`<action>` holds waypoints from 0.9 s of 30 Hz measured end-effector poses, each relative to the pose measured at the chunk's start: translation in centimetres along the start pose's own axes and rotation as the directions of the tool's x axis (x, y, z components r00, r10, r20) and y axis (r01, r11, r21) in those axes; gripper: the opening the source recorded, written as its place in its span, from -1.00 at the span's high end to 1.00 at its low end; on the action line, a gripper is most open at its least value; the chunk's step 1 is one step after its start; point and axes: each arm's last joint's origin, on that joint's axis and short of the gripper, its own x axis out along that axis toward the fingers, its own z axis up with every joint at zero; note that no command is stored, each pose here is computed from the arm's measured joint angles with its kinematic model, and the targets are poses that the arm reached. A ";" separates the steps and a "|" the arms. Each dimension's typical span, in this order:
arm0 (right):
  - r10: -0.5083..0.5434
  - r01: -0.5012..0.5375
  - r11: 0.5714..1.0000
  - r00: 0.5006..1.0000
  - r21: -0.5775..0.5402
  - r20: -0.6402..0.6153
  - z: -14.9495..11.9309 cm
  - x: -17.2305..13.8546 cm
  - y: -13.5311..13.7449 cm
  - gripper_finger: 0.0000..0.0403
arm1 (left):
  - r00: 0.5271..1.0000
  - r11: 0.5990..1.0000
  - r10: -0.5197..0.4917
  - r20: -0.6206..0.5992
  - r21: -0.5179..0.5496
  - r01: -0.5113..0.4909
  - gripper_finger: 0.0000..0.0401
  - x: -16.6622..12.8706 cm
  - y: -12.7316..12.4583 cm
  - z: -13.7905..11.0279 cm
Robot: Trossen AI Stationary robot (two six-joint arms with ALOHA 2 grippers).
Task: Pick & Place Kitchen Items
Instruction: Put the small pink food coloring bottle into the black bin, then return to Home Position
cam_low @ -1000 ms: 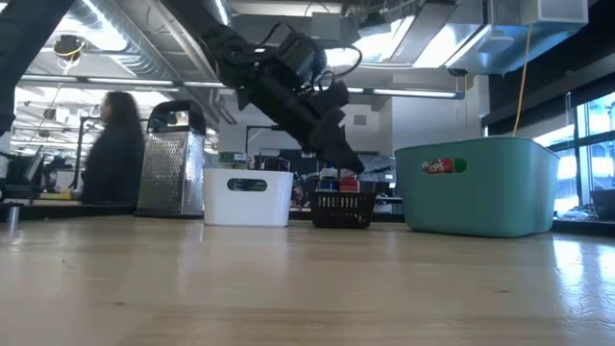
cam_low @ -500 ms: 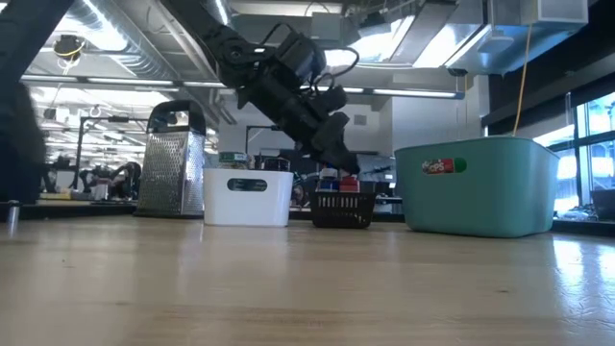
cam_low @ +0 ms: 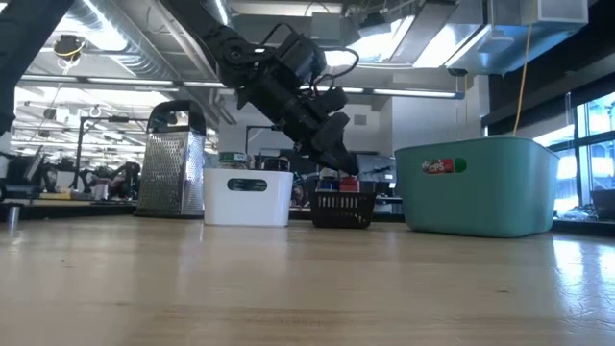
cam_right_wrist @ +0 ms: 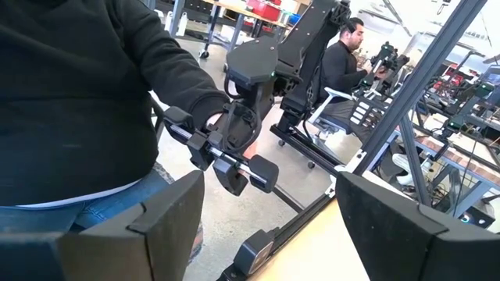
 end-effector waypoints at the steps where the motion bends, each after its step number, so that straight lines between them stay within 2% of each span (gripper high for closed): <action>1: 0.000 0.000 1.000 1.000 0.000 0.000 0.0 0.0 0.0 -0.45 | 1.000 1.000 0.000 0.000 -0.005 0.000 0.61 0.0 0.0 0.0; 9: 0.001 -0.001 1.000 1.000 0.000 0.000 0.0 0.0 0.0 -0.45 | 1.000 1.000 -0.028 -0.007 -0.006 0.028 0.58 0.0 -0.1 -0.1; 21: 0.004 -0.004 1.000 1.000 -0.002 -0.004 0.0 0.0 0.0 -0.45 | 1.000 1.000 0.003 -0.008 -0.021 -0.003 0.20 0.0 0.0 -0.1; 27: 0.006 -0.006 1.000 0.999 -0.012 -0.037 -0.4 0.0 0.1 -0.45 | 0.998 1.000 -0.026 0.063 -0.010 0.027 0.09 -1.1 -0.4 1.2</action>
